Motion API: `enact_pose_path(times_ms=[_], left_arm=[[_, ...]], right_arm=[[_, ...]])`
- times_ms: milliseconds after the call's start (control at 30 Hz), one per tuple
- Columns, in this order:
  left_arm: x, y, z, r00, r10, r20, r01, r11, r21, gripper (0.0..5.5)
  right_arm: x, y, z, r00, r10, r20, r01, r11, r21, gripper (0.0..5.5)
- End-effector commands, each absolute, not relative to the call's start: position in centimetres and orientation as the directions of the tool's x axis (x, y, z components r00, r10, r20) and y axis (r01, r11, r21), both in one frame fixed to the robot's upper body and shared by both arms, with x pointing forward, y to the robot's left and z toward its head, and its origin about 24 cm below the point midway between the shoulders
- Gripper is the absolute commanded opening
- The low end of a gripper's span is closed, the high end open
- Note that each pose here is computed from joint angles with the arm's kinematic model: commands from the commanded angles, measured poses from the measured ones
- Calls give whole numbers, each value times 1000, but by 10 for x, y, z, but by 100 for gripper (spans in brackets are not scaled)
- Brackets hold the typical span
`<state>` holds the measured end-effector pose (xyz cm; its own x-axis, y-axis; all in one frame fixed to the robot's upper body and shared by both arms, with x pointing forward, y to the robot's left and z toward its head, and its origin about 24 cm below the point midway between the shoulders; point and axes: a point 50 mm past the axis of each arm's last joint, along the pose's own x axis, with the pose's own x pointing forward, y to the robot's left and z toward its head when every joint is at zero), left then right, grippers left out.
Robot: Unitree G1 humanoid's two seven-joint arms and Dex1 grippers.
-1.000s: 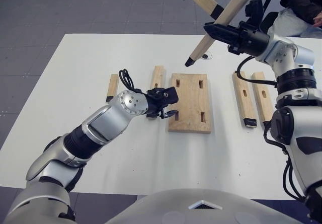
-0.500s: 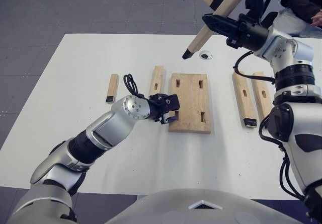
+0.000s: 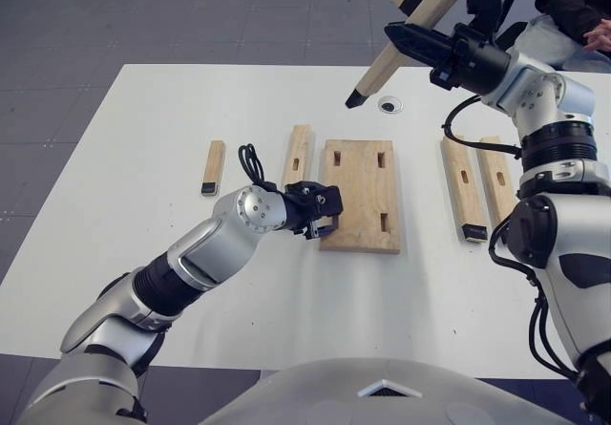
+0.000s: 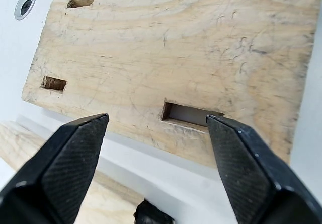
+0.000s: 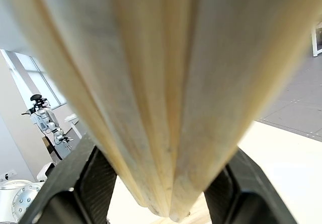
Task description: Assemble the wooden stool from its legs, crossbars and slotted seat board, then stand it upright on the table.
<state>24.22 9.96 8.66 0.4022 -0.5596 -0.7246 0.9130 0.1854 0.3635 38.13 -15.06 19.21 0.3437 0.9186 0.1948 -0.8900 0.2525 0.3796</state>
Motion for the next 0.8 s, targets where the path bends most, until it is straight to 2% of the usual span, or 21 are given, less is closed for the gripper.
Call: enact_pose_path(times_ms=[33,100,233,333,467,800], left_arm=[[229,118,72,296,-481,-825,954,104,282,362],[229,121,74,290,-477,-830,955,91,282,362],[230,123,75,291,-472,-832,954,81,288,362],[230,125,76,296,-473,-830,953,82,293,362],[228,132,77,277,-466,-841,958,60,282,362],[231,147,77,234,-447,-863,966,3,260,362]], right_arm=[[385,-151,195,371,921,118,-899,325,293,218],[384,-154,185,374,925,68,-900,345,265,218],[374,-160,171,282,959,26,-943,272,189,218],[365,-163,158,183,983,-15,-961,182,206,218],[358,-159,136,113,989,-91,-967,131,217,218],[350,-155,122,11,992,-129,-995,24,97,218]])
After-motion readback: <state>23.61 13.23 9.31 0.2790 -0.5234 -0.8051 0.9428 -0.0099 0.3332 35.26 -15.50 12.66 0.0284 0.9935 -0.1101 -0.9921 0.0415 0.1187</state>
